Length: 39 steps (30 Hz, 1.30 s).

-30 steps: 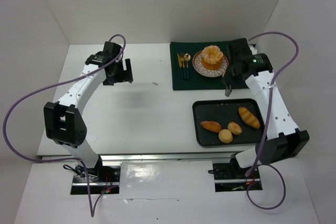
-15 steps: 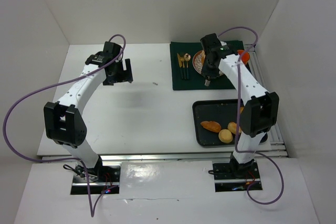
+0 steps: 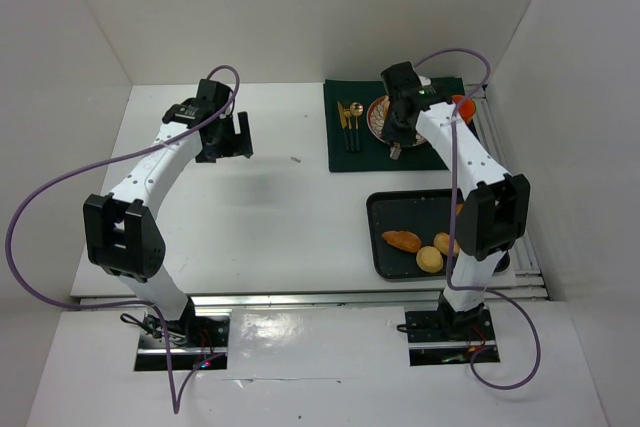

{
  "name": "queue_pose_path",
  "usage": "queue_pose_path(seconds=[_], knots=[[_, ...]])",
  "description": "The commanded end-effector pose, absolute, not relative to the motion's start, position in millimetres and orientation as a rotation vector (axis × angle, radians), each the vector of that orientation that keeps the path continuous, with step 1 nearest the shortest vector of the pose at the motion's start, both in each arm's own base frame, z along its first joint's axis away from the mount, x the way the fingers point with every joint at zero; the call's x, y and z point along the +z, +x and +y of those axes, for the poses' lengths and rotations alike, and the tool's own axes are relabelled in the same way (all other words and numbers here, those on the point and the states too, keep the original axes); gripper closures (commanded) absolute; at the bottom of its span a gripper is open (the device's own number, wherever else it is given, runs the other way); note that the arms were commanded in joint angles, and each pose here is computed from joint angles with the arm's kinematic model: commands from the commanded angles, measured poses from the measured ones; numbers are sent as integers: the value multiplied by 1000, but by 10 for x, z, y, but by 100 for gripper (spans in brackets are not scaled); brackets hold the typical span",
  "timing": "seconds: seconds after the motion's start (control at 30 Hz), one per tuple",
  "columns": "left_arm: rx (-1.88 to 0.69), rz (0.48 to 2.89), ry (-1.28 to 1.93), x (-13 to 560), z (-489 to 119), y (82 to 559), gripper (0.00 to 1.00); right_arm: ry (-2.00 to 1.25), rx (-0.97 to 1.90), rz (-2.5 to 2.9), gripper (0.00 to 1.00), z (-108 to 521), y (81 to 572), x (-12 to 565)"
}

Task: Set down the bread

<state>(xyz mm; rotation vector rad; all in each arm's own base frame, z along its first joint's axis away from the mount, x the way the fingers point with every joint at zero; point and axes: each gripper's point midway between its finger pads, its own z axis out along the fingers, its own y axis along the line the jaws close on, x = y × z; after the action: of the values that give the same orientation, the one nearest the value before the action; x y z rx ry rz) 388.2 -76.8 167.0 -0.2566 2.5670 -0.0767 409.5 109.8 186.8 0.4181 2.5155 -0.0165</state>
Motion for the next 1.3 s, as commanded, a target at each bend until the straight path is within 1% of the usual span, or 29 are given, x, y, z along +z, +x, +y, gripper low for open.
queue_pose_path(seconds=[0.0,0.03,0.07,0.1,0.3,0.37,0.5,0.63,0.77,0.8,0.83,0.87,1.0,1.03,1.1,1.13,1.27], knots=[[-59,2562,-263,1675,-738,3927,3,429,47,2390,61,1127,4157,2273],[-59,2562,-263,1675,-738,3927,3,429,53,2382,61,1116,4124,2314],[-59,2562,-263,1675,-738,3927,3,429,58,2373,59,1112,4114,2351],[-59,2562,-263,1675,-738,3927,3,429,57,2375,54,1104,4089,2349],[-62,2553,-263,1710,-737,3922,3,443,45,2378,53,1065,4018,2345],[-65,2544,-263,1745,-736,3917,3,444,59,2356,52,1055,3989,2441],[-59,2524,-325,1812,-644,3902,3,329,86,2365,53,1229,3937,2482],[-82,2498,-398,1889,-524,3885,3,151,169,2339,53,1718,3838,2562],[-97,2438,-458,2100,-418,3887,3,-121,330,2302,53,2492,3597,2460],[-107,2422,-471,2157,-373,3876,3,-156,366,2260,53,2667,3627,2466],[-110,2406,-503,2192,-324,3873,3,-198,359,2279,53,2785,3612,2277],[-134,2397,-516,2227,-350,3863,3,-244,387,2238,53,2998,3609,2287],[-162,2371,-546,2313,-301,3819,3,-303,353,2217,53,3329,3713,1926],[-163,2370,-546,2317,-299,3793,3,-310,339,2237,53,3388,3771,1758],[-181,2371,-556,2311,-321,3762,3,-308,360,2225,53,3529,3815,1653],[-196,2377,-562,2293,-311,3732,3,-299,354,2217,53,3549,3859,1615],[-219,2386,-579,2239,-312,3725,3,-254,275,2243,53,3579,3895,1107]])
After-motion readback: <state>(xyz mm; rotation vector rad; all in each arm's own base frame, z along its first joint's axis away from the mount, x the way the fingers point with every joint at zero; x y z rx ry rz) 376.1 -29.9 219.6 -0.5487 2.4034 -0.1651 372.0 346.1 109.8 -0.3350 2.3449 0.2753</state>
